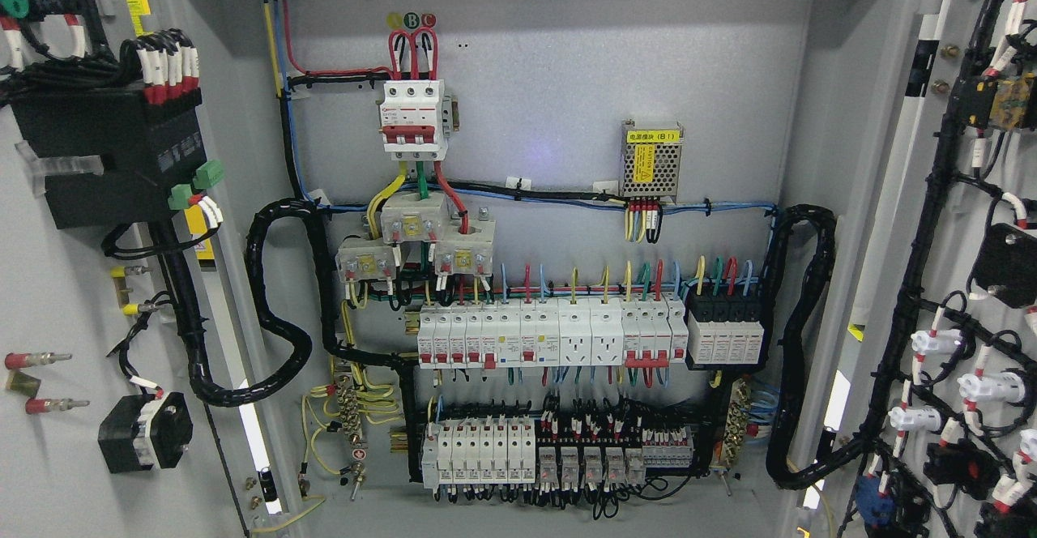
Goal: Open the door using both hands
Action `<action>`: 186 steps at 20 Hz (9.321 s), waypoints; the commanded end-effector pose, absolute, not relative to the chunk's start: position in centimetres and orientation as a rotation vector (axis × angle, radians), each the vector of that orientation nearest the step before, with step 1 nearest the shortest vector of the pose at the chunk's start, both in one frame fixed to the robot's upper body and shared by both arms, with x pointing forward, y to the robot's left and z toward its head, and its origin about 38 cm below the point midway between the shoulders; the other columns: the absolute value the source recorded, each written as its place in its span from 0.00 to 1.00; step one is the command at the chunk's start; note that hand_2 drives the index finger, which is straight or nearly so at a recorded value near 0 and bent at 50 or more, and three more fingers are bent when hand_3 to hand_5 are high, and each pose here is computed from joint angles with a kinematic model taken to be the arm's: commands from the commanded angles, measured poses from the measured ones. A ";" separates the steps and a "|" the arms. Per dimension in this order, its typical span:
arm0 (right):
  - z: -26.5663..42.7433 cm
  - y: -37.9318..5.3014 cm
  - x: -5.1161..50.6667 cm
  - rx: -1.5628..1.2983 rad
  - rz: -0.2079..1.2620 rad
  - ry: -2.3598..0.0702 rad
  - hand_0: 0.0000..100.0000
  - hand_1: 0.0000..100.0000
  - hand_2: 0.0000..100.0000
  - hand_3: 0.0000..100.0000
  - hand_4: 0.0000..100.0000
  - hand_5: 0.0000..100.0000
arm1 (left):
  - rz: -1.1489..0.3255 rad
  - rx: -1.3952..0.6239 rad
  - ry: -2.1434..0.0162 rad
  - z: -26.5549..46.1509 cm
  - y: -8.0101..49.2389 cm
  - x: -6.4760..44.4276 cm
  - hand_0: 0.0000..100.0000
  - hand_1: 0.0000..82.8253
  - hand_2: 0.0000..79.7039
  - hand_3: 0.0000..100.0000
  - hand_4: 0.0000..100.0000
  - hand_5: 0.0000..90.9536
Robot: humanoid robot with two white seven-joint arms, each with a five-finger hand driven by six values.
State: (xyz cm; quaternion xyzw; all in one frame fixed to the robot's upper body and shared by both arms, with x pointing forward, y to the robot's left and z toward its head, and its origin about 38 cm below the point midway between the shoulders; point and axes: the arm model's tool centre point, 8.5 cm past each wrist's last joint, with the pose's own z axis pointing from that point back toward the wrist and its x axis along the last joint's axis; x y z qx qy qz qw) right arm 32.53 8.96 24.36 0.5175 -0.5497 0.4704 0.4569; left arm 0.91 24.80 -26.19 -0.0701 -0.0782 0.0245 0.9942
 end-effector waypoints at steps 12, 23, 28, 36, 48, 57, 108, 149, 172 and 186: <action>25.2 11.5 30.8 1.278 1.253 -1.342 0.21 0.11 0.00 0.00 0.00 0.00 | 0.048 -0.139 -0.157 -26.2 24.9 0.9 0.33 0.21 0.00 0.00 0.00 0.00; 24.9 10.7 32.0 1.253 1.207 -1.352 0.21 0.11 0.00 0.00 0.00 0.00 | 0.050 -0.142 -0.157 -26.2 24.7 0.9 0.33 0.21 0.00 0.00 0.00 0.00; 21.5 3.5 36.5 1.100 1.046 -1.363 0.21 0.11 0.00 0.00 0.00 0.00 | 0.048 -0.139 -0.157 -26.2 24.9 0.9 0.33 0.21 0.00 0.00 0.00 0.00; 19.3 -8.6 38.3 0.865 0.755 -1.541 0.21 0.11 0.00 0.00 0.00 0.00 | 0.023 -0.158 -0.351 -25.6 24.5 4.0 0.34 0.23 0.00 0.00 0.00 0.00; 13.8 -18.6 29.7 0.611 0.479 -1.691 0.21 0.11 0.00 0.00 0.00 0.00 | -0.087 -0.257 -1.073 -11.2 26.7 12.3 0.35 0.29 0.00 0.00 0.00 0.00; 14.0 -26.2 24.3 0.397 0.385 -1.825 0.21 0.11 0.00 0.00 0.00 0.00 | -0.230 -0.253 -1.411 1.7 27.1 14.5 0.29 0.29 0.00 0.00 0.00 0.00; 22.8 -32.1 23.9 0.261 0.373 -2.305 0.21 0.11 0.00 0.00 0.00 0.00 | -0.400 -0.222 -1.964 16.6 33.3 20.7 0.00 0.00 0.02 0.03 0.04 0.00; 22.1 -36.0 22.5 0.221 0.178 -2.264 0.21 0.11 0.00 0.00 0.00 0.00 | -0.165 -0.195 -1.861 17.0 49.7 22.4 0.00 0.07 0.14 0.30 0.17 0.00; 21.7 -37.3 21.2 0.165 0.165 -2.237 0.21 0.11 0.00 0.00 0.00 0.00 | -0.197 -0.210 -1.845 17.7 52.4 22.8 0.00 0.11 0.22 0.37 0.23 0.00; 22.0 -38.1 20.7 0.121 0.161 -2.243 0.21 0.11 0.00 0.00 0.00 0.00 | -0.187 -0.197 -1.855 18.5 53.9 23.4 0.00 0.11 0.23 0.37 0.24 0.00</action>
